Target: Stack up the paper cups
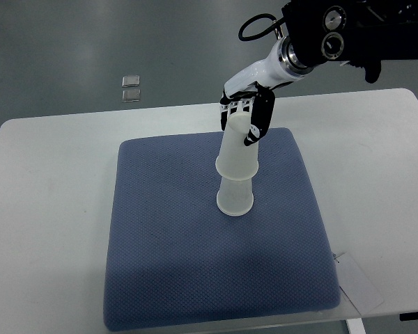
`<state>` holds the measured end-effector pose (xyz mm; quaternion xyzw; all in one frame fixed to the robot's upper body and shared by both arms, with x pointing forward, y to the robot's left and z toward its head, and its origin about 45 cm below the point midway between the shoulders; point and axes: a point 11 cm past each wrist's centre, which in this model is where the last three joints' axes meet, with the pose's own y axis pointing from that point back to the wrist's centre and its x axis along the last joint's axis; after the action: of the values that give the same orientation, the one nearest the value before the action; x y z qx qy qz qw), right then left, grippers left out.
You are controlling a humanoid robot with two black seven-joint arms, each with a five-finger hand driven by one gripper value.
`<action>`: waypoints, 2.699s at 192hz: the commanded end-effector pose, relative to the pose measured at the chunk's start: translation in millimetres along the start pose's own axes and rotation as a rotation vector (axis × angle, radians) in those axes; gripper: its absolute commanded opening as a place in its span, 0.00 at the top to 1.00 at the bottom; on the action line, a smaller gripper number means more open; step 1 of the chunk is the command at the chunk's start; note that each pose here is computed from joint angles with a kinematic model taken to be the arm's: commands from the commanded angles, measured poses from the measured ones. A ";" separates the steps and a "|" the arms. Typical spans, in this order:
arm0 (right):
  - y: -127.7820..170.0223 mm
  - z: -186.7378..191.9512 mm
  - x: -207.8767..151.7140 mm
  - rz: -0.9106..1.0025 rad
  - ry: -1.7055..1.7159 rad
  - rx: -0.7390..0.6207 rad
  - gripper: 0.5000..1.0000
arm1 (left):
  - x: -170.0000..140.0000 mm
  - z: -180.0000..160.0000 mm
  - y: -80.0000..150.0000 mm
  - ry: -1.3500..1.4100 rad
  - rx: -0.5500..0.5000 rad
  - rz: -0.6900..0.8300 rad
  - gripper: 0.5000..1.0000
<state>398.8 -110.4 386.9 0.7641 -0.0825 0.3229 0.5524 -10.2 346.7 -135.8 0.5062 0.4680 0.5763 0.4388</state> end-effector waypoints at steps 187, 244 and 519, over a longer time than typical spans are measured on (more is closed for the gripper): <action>-9.3 7.5 -7.5 -0.002 -0.022 -0.006 0.49 | 0.0 0.0 0.0 0.000 0.000 0.000 0.00; -9.3 7.3 -7.5 -0.002 -0.022 -0.005 0.35 | 0.0 0.0 0.0 0.000 0.000 0.000 0.00; -60.9 185.3 -21.6 0.632 -1.694 0.585 0.33 | 0.0 0.0 0.0 0.000 0.000 0.000 0.00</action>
<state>483.3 -255.3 313.8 0.8223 -0.5520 -0.1321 0.0409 -10.1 346.7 -135.8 0.5062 0.4680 0.5763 0.4388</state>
